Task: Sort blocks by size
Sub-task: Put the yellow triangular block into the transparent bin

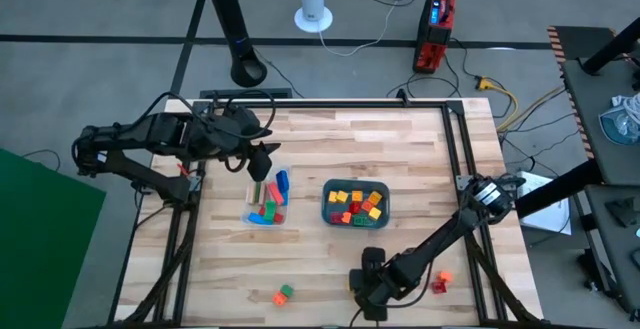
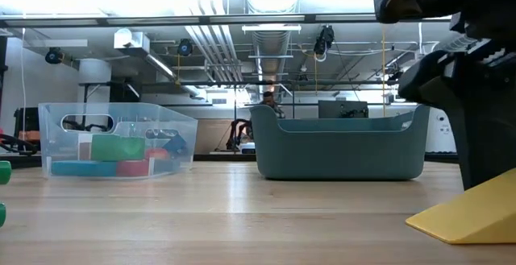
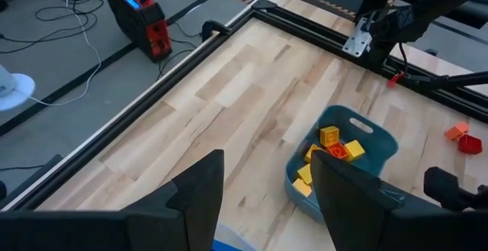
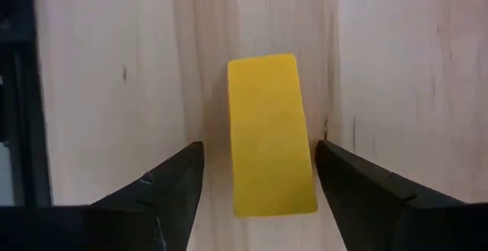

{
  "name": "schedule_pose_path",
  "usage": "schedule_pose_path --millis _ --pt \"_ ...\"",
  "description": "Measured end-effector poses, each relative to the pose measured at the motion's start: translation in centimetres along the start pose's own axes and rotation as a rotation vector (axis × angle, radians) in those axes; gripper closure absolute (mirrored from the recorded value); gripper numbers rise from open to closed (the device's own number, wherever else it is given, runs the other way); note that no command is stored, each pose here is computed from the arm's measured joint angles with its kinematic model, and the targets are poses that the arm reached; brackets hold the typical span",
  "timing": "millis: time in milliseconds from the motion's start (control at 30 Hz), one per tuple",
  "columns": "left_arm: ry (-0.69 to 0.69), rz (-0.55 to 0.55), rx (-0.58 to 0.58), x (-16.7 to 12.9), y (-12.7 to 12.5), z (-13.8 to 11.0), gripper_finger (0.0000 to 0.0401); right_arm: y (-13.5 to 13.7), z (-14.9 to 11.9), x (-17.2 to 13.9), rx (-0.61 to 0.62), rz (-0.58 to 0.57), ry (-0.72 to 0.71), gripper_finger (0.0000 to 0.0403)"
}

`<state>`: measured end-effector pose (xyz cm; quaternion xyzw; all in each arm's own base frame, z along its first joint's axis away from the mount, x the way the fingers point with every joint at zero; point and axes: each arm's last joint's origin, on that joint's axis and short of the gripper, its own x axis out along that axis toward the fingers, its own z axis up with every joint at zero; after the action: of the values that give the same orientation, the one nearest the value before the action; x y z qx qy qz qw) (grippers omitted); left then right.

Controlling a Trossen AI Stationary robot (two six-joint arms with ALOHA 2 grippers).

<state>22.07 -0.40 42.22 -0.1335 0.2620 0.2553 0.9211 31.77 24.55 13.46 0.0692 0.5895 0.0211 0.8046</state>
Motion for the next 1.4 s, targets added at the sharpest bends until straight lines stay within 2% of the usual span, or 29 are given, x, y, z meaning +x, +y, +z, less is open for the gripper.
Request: schedule_pose_path --millis 167,367,600,700,867,1033,1233,1300,1400 --pt "0.004 0.002 0.003 0.2 -0.1 0.0 0.0218 -0.2 0.0 0.4 0.011 -0.009 0.009 0.0196" --pt "0.019 0.008 0.036 0.8 -0.4 -0.1 0.0218 -0.4 0.1 0.5 0.016 -0.01 0.018 0.0278" --pt "0.046 0.002 0.157 1.7 -1.0 -0.3 0.0218 -0.8 0.2 -0.3 -0.006 -0.01 0.036 0.0279" --pt "0.066 -0.059 0.248 1.6 -1.4 -0.5 0.0218 -1.8 0.3 -2.1 -0.008 -0.007 0.082 0.0279" --pt "0.11 -0.27 0.373 0.9 -2.4 -1.0 0.0218 -3.9 3.0 -7.8 0.087 0.13 -0.035 0.0279" --pt "0.126 -0.47 0.488 0.2 -4.4 -1.8 0.0218 -7.4 6.1 -12.6 0.206 0.261 -0.227 0.0279" --pt "0.094 -0.587 0.674 -0.4 -7.2 -3.1 0.0218 -11.1 10.1 -16.2 0.206 0.527 -0.481 0.0279" --pt "0.078 -0.611 0.688 -0.4 -7.9 -3.3 0.0218 -11.9 11.1 -16.9 0.183 0.606 -0.554 0.0279" --pt "0.05 -0.634 0.704 -0.4 -8.6 -3.4 0.0218 -13.0 12.2 -17.3 0.166 0.665 -0.624 0.0279"
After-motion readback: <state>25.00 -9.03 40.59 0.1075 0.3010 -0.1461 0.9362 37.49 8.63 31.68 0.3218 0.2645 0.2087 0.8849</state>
